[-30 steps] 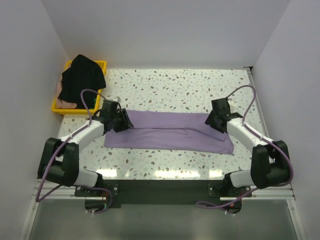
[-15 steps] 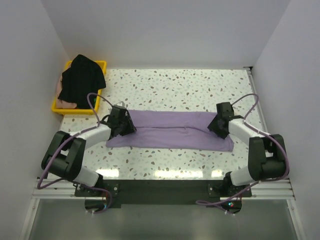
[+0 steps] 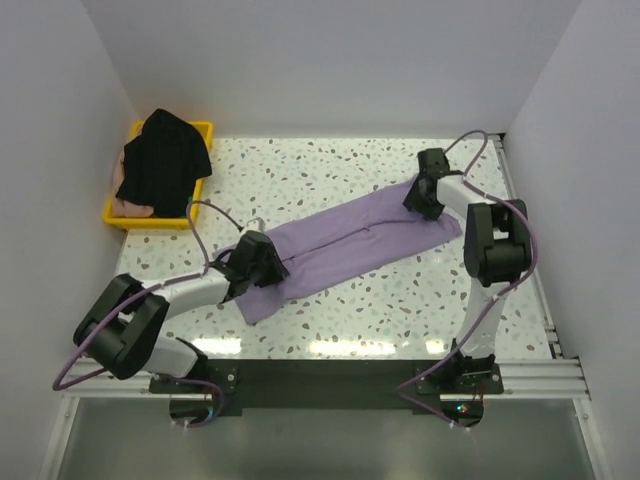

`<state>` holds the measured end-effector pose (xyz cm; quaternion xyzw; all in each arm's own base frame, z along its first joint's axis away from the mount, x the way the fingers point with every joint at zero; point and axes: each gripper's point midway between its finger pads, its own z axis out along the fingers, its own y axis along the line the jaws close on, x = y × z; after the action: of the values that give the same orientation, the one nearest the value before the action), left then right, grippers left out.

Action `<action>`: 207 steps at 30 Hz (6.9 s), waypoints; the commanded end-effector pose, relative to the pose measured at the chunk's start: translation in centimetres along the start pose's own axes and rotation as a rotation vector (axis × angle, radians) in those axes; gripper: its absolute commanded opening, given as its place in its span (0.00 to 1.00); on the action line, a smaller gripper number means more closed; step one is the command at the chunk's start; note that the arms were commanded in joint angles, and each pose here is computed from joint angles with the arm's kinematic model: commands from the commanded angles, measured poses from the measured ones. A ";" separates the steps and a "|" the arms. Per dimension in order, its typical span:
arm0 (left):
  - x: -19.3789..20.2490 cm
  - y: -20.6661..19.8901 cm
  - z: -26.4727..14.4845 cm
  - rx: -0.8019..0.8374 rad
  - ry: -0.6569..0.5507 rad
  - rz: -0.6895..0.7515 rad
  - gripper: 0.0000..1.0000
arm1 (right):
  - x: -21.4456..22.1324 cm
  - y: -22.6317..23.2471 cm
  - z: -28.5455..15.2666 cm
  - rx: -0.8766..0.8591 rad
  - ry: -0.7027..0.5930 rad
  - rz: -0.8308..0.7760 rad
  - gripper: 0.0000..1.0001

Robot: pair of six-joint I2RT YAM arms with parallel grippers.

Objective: Fold and stack the t-shirts
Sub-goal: Fold the tshirt

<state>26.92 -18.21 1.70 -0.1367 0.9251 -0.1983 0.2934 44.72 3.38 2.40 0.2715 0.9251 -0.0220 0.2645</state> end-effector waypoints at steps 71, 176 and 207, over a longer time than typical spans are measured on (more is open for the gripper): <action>4.5 -9.9 -5.7 0.245 0.117 0.187 0.57 | 3.5 11.1 -6.3 -0.120 -0.134 -0.422 0.78; 8.0 -5.2 -1.2 0.092 0.204 0.243 0.55 | 3.5 8.1 -2.6 -0.212 -0.014 -0.249 0.67; 4.3 -8.0 2.8 0.145 0.254 0.209 0.56 | -2.1 13.3 3.6 -0.234 -0.007 -0.285 0.83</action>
<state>27.41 -28.46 2.54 -0.0050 0.9382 -0.2620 0.2261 55.82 13.79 3.12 0.1180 0.9390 0.0505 0.3190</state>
